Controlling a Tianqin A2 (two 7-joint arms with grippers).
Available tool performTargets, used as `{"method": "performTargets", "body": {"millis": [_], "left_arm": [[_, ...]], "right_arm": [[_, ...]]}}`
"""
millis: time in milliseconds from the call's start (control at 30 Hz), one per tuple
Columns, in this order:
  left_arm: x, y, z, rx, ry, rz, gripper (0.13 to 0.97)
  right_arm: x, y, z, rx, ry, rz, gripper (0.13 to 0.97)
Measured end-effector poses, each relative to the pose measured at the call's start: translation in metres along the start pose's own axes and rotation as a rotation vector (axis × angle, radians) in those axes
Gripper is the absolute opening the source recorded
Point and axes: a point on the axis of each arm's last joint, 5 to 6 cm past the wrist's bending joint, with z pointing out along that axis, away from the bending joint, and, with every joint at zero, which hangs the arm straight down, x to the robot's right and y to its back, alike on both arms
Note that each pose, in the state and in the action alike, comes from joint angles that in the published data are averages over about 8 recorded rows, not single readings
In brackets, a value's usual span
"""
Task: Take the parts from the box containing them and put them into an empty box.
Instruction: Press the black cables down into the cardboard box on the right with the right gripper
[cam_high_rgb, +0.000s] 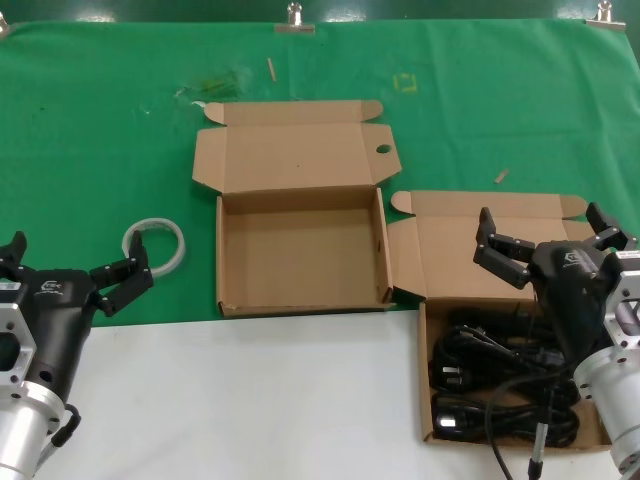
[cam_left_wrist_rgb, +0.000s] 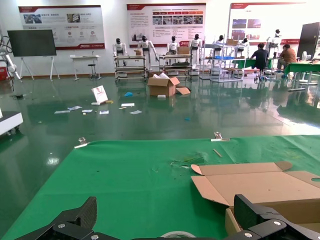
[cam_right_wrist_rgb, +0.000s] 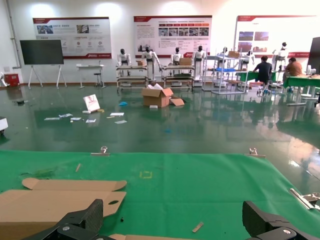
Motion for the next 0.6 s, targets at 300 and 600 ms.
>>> {"method": "performTargets", "body": {"millis": [300, 600], "left_arm": [[0.0, 0.0, 0.0, 0.0, 0.0, 0.0, 0.965], [0.0, 0.0, 0.0, 0.0, 0.0, 0.0, 0.965]], "right_arm": [[-0.025, 0.007, -0.007, -0.034, -0.003, 0.028, 0.966], [-0.062, 0.015, -0.019, -0.129, 0.018, 0.036, 0.966]]}}
